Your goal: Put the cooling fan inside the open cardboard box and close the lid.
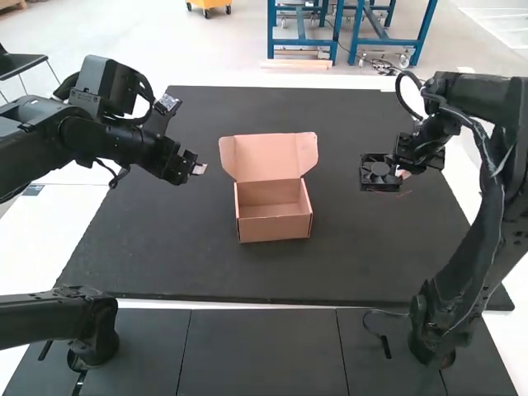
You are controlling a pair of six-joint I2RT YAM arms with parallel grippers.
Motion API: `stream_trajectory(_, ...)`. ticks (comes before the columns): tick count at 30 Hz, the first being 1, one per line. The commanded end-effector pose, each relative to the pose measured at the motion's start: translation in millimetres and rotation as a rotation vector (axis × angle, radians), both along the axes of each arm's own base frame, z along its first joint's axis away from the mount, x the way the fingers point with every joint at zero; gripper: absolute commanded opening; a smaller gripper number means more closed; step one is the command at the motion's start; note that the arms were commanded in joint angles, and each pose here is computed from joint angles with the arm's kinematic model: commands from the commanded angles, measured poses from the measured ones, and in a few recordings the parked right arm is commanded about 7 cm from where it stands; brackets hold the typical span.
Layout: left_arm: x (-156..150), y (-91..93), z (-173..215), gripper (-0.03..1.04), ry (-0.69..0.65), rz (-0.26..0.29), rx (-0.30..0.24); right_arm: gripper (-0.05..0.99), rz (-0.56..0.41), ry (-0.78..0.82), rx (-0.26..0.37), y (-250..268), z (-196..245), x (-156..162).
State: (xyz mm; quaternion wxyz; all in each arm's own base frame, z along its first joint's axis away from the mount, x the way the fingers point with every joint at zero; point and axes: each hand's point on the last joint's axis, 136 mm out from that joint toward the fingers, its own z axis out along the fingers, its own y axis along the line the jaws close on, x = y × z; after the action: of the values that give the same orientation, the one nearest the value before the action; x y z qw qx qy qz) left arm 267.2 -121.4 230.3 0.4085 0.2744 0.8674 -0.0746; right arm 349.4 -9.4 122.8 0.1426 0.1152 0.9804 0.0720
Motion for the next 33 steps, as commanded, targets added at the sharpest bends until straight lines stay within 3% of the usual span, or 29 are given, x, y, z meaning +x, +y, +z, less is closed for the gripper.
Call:
stream_trajectory(1,-6,2.5,1,0.96,-0.018,-0.012,0.004,-0.02,-0.018,-0.045,0.074,12,26,-10)
stream_trajectory(7,-10,4.5,-7,0.96,-0.009,-0.010,0.007,-0.02,-0.009,-0.092,0.141,36,51,-33)
stream_trajectory(15,-7,5.1,-10,0.96,-0.021,0.001,0.001,-0.02,0.092,-0.094,0.242,104,65,-71)
stream_trajectory(24,-10,6.2,-12,0.96,-0.027,0.024,-0.030,-0.02,0.245,-0.038,0.283,162,66,-107)
stream_trajectory(33,-11,6.8,-9,0.96,-0.042,0.041,-0.060,-0.02,0.353,0.011,0.266,190,46,-119)
